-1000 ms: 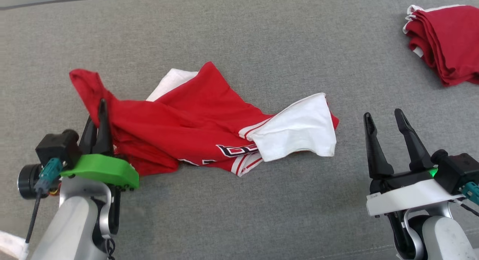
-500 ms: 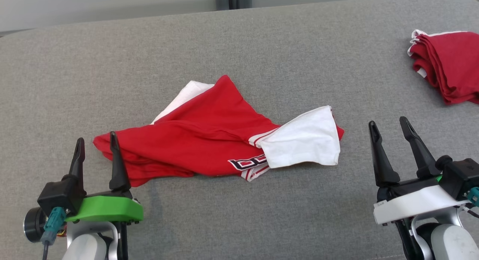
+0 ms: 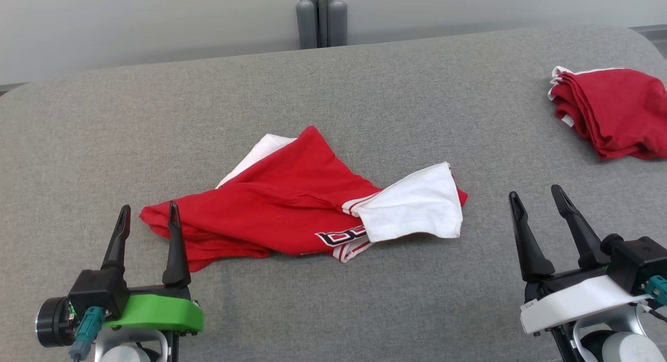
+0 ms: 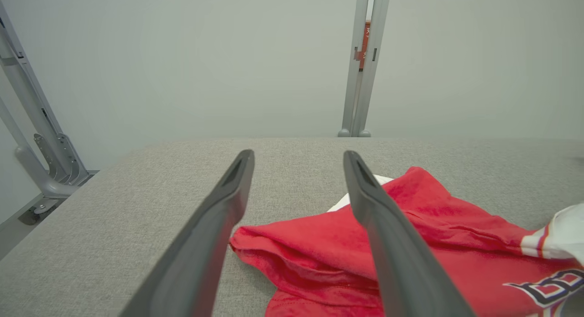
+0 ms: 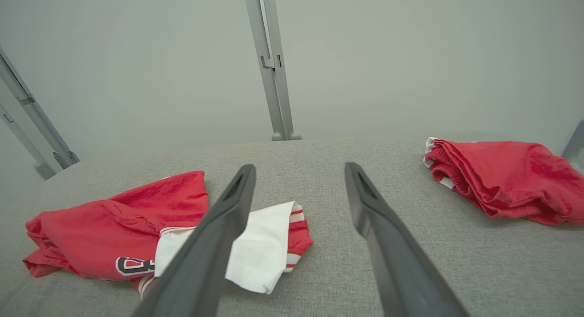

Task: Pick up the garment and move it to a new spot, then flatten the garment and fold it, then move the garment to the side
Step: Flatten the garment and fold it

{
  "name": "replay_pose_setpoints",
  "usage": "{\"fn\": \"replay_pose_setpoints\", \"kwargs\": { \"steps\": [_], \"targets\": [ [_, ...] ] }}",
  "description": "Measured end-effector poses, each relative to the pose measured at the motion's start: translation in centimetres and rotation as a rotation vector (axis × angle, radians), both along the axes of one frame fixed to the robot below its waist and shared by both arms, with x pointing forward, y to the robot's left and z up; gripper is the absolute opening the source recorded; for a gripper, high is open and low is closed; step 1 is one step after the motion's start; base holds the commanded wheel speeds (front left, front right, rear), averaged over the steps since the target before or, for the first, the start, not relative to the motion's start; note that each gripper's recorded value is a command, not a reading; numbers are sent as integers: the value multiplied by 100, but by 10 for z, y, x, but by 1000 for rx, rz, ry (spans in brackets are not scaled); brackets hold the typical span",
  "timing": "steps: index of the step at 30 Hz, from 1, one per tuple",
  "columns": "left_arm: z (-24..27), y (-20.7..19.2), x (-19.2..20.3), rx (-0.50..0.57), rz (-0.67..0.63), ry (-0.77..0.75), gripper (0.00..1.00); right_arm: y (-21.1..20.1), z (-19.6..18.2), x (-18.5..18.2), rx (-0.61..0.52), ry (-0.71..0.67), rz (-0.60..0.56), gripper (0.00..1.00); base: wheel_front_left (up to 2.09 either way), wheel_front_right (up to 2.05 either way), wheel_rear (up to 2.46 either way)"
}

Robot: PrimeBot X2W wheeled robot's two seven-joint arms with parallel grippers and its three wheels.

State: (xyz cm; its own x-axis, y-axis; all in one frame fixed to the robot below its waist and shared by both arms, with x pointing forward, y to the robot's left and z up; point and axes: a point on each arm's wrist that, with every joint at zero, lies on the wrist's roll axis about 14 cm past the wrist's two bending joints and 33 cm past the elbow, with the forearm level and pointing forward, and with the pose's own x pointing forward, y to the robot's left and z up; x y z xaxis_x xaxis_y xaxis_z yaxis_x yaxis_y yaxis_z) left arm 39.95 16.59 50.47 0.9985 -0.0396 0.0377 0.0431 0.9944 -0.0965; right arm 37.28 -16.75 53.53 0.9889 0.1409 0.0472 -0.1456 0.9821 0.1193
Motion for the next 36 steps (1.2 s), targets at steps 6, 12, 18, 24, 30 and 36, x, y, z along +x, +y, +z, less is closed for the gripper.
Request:
{"fn": "replay_pose_setpoints", "kwargs": {
  "steps": [6,12,18,24,30,36],
  "targets": [
    [0,-2,0,-1,-6,1,100,-1,-1,-2,2,4,-6,100,0,0,0],
    [-1,-3,0,0,-8,7,100,-2,-1,-2,4,5,-8,100,0,0,0],
    [-7,-1,1,11,-6,36,100,-2,-3,-1,6,7,-9,100,0,0,0],
    [-44,-1,18,-1,-48,242,100,6,-9,9,8,23,16,100,0,0,0],
    [-83,5,19,-12,-47,402,4,6,-17,13,13,41,15,100,0,0,0],
    [-107,-4,14,-99,-71,504,0,1,-23,15,17,55,-4,100,0,0,0]
  ]
}}
